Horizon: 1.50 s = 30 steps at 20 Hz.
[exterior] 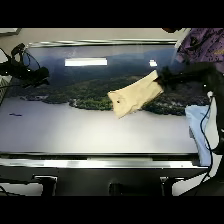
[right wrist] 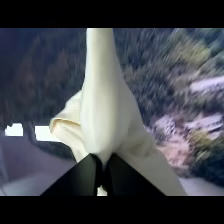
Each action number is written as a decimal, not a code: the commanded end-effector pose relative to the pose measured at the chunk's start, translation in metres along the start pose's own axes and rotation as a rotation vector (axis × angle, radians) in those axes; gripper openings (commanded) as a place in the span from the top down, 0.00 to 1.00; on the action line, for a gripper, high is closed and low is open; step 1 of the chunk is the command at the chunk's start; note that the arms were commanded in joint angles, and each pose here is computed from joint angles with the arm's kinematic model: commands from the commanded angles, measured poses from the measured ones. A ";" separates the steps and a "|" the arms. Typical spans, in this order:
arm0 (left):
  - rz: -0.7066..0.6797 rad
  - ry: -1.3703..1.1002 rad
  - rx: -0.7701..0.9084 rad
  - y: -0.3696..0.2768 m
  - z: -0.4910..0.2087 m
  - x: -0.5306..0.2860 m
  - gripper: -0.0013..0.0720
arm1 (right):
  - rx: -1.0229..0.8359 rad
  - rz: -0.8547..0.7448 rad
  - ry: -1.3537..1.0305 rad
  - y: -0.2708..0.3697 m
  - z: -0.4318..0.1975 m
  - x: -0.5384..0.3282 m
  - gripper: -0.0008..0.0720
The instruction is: Fold the clothes and pants, and hang the long-sleeved shirts on hangers.
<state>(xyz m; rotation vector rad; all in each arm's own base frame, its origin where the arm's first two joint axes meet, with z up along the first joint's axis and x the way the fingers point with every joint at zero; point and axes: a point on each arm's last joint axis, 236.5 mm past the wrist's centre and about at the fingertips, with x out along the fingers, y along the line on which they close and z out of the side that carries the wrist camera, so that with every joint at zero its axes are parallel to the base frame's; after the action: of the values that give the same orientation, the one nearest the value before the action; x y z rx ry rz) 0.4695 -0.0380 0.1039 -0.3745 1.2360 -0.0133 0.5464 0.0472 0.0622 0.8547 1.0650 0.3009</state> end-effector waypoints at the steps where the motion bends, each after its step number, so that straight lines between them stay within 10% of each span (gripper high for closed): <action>1: 0.000 0.000 0.000 0.000 0.000 0.000 0.96 | 0.110 -0.022 -0.208 -0.017 0.064 -0.062 0.95; 12: 0.011 0.048 0.001 0.002 -0.012 0.000 0.96 | 0.408 -0.164 -0.632 -0.089 0.127 -0.231 0.95; 30: 0.028 0.136 0.001 0.006 -0.032 -0.002 0.96 | 0.618 -0.660 -0.744 -0.114 0.029 -0.351 0.95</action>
<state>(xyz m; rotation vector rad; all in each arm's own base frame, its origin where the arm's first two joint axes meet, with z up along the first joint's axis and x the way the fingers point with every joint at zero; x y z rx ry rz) 0.4385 -0.0399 0.0953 -0.3610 1.3732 -0.0140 0.4096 -0.2432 0.2095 1.0195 0.6333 -0.7907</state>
